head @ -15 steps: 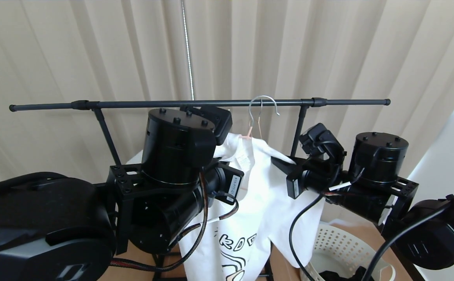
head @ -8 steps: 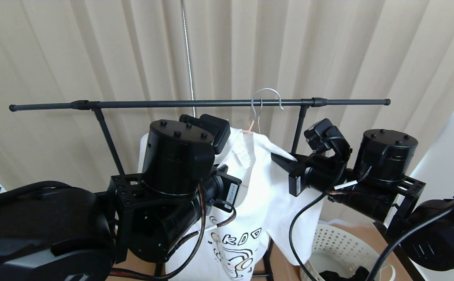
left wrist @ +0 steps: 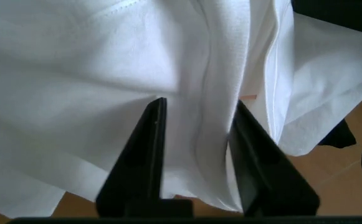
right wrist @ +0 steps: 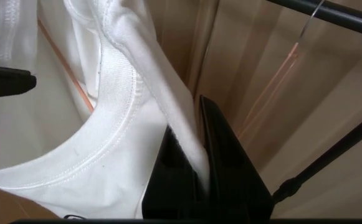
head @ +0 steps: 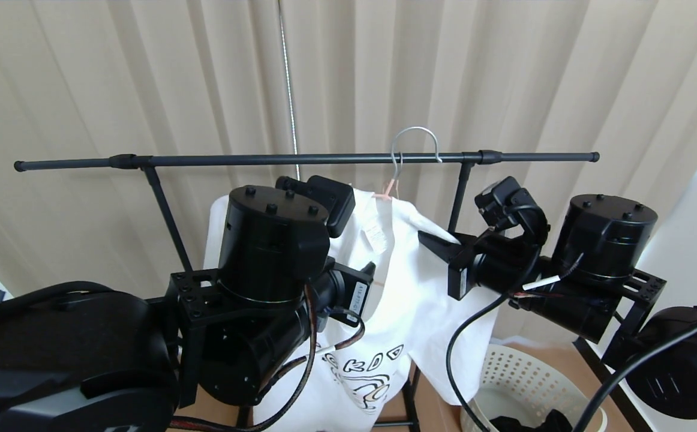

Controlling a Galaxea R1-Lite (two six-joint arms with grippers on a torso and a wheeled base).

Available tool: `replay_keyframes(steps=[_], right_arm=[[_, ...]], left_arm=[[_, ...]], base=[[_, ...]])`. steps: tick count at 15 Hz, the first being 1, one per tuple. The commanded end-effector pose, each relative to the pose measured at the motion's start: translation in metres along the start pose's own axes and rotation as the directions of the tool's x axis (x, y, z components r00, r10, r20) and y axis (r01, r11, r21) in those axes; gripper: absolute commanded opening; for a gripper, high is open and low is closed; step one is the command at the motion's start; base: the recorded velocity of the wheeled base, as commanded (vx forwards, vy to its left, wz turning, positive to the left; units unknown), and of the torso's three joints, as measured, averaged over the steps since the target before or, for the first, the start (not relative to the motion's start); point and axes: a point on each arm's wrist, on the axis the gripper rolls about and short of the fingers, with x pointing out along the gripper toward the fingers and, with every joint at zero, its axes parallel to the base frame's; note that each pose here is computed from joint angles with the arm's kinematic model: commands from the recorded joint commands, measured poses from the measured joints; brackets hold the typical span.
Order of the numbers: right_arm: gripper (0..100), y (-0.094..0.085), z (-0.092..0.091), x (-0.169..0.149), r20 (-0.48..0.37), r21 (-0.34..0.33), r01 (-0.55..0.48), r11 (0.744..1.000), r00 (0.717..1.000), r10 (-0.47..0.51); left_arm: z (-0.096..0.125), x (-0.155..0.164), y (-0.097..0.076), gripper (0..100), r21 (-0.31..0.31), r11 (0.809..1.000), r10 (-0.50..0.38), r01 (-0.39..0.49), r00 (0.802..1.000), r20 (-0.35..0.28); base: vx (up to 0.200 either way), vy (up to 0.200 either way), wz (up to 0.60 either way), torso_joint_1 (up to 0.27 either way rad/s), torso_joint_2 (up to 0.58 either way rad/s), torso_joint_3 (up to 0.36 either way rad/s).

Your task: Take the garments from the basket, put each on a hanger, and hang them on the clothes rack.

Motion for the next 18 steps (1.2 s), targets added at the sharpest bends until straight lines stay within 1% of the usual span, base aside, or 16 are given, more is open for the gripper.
replay_keyframes(steps=[1,4,6,7,8,9,10,11,12,13,14,15,16,17,18], right_arm=[[0,-0.004,-0.001,0.000,-0.001,0.001,0.010,1.000,1.000,-0.010],[0,-0.017,-0.002,-0.002,-0.003,0.004,0.016,1.000,1.000,-0.016],[0,-0.028,-0.004,-0.004,-0.002,0.007,0.017,1.000,1.000,-0.017],[0,-0.031,-0.004,-0.005,-0.002,0.008,0.015,1.000,1.000,-0.015],[0,-0.038,-0.004,-0.007,0.001,0.007,0.015,1.000,1.000,-0.015],[0,-0.043,-0.005,-0.009,0.000,0.006,0.012,1.000,1.000,-0.012],[0,-0.048,-0.006,-0.011,-0.003,0.009,0.012,1.000,1.000,-0.012],[0,-0.057,-0.008,-0.015,-0.003,0.004,0.002,1.000,1.000,-0.002],[0,-0.064,-0.010,-0.019,-0.004,-0.015,-0.007,1.000,1.000,0.007],[0,-0.066,-0.011,-0.020,-0.007,-0.017,-0.012,1.000,1.000,0.012],[0,-0.072,-0.014,-0.025,-0.011,-0.028,-0.040,0.999,0.999,0.039],[0,-0.074,-0.015,-0.027,-0.010,-0.036,-0.050,0.998,0.999,0.050],[0,-0.078,-0.016,-0.030,-0.010,-0.036,-0.057,0.998,0.998,0.056],[0,-0.078,-0.015,-0.031,-0.007,-0.038,-0.064,0.997,0.998,0.064],[0,-0.079,-0.016,-0.034,-0.009,-0.036,-0.080,0.996,0.997,0.080]], left_arm=[[0.000,-0.003,0.001,100,-0.002,1.000,-0.004,0.004,1.000,0.026],[-0.006,-0.020,0.010,100,0.035,0.999,-0.006,0.005,1.000,0.024],[-0.004,-0.034,0.017,100,0.031,0.999,-0.007,0.006,0.999,0.045],[-0.003,-0.038,0.019,100,0.033,0.999,-0.007,0.005,0.999,0.053],[-0.003,-0.048,0.027,100,0.048,0.999,-0.001,-0.002,0.998,0.069],[-0.004,-0.052,0.030,100,0.057,0.998,0.002,-0.006,0.998,0.070],[-0.005,-0.056,0.038,100,0.058,0.998,0.020,-0.024,0.997,0.071],[-0.010,-0.057,0.052,100,0.054,0.998,0.022,-0.025,0.998,0.061],[-0.013,-0.063,0.067,100,0.041,0.999,0.011,-0.013,0.998,0.066],[-0.014,-0.064,0.072,100,0.041,0.999,0.012,-0.014,0.998,0.067],[-0.020,-0.068,0.097,100,0.037,0.999,-0.011,0.009,0.998,0.065],[-0.025,-0.070,0.107,100,0.042,0.998,-0.041,0.039,0.997,0.061],[-0.034,-0.069,0.124,100,0.049,0.997,-0.069,0.067,0.997,0.043],[-0.038,-0.069,0.130,100,0.048,0.996,-0.082,0.081,0.996,0.035],[-0.045,-0.068,0.139,100,0.033,0.992,-0.120,0.119,0.993,0.021]], base=[[0.000,0.000,0.00,0.000,0.00,0.000],[0.000,0.000,0.00,0.000,0.00,0.000],[0.000,0.000,0.00,0.000,0.00,0.000],[0.000,0.000,0.00,0.000,0.00,0.000],[0.000,0.000,0.00,0.000,0.00,0.000],[0.000,0.000,0.00,0.000,0.00,0.000],[0.000,0.000,0.00,0.000,0.00,0.000],[0.000,0.000,0.00,0.000,0.00,0.000],[0.000,0.000,0.00,0.000,0.00,0.000],[0.000,0.000,0.00,0.000,0.00,0.000],[0.000,0.000,0.00,0.000,0.00,0.000],[0.000,0.000,0.00,0.000,0.00,0.000],[0.000,0.000,0.00,0.000,0.00,0.000],[0.000,0.000,0.00,0.000,0.00,0.000],[0.000,0.000,0.00,0.000,0.00,0.000]])
